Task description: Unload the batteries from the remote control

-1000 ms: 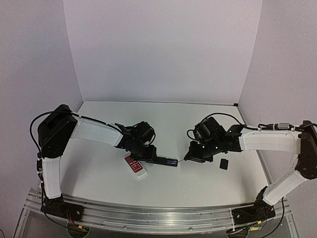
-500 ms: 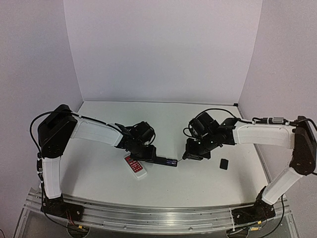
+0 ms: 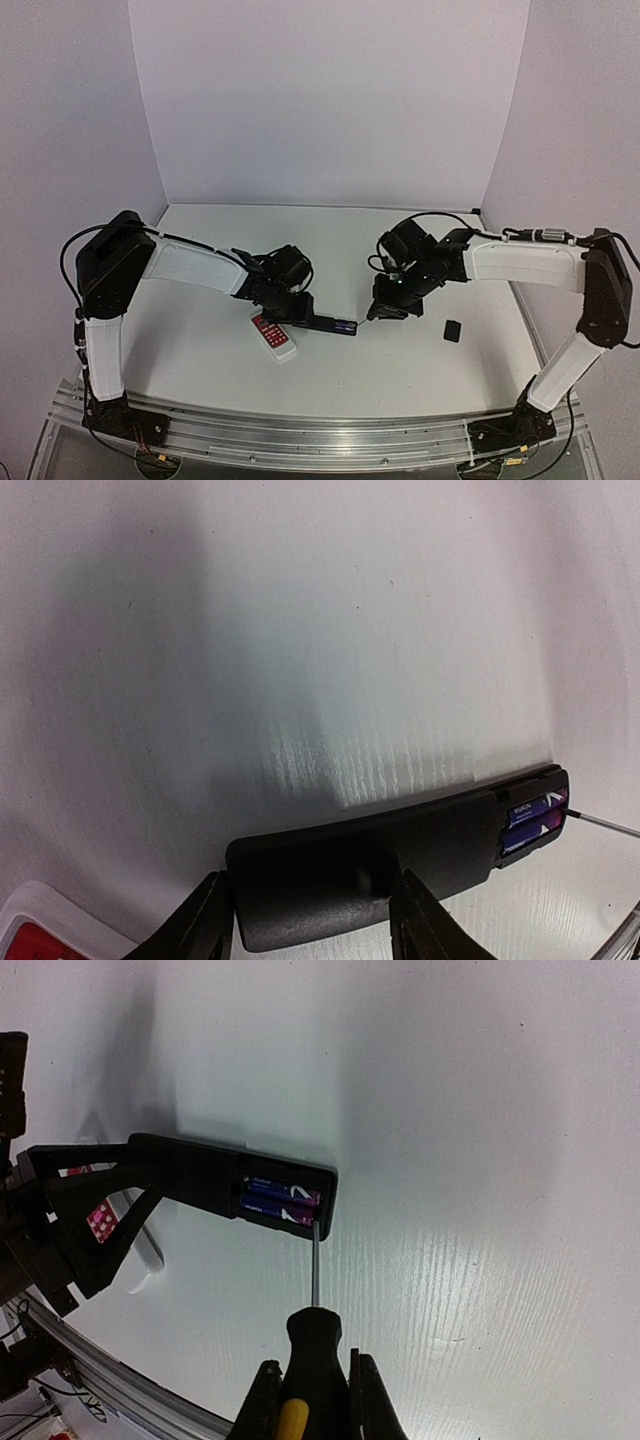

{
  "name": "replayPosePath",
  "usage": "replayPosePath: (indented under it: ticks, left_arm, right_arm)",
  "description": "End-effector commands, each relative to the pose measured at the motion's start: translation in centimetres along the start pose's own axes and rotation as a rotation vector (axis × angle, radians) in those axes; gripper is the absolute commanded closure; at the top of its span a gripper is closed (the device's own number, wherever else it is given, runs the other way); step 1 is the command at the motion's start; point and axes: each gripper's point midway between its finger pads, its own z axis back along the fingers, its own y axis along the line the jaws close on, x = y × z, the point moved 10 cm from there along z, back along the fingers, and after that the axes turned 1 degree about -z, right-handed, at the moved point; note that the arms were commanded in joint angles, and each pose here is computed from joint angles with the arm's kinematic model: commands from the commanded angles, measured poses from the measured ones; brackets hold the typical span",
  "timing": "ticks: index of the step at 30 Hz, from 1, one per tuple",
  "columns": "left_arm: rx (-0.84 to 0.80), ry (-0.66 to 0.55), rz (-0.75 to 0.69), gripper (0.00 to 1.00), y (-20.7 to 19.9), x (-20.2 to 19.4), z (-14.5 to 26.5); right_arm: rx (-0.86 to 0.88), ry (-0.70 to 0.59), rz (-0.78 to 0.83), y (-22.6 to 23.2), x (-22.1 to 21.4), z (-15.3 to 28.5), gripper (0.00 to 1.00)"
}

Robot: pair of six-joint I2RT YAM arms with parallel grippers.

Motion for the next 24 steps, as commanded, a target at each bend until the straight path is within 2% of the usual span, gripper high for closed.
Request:
replayPosePath:
  ticks: [1,4,9,24]
  left_arm:
    - [0.040,0.169,0.022,0.48,1.7,-3.6,-2.7]
    - [0.026,0.182,0.024,0.51,1.8,-3.9,-3.0]
    - [0.035,0.199,0.033,0.51,2.3,-4.5,-3.2]
    - [0.087,0.249,0.045,0.53,3.8,-6.3,-3.6]
  right_arm:
    - [0.035,0.237,-0.085,-2.7,-2.5,-3.4,1.00]
    - [0.164,0.236,-0.152,-3.5,-2.2,-3.9,1.00]
    - [0.270,0.238,-0.162,-3.9,-2.4,-4.4,1.00]
    - [0.723,0.075,-0.173,-2.2,-1.1,-2.4,1.00]
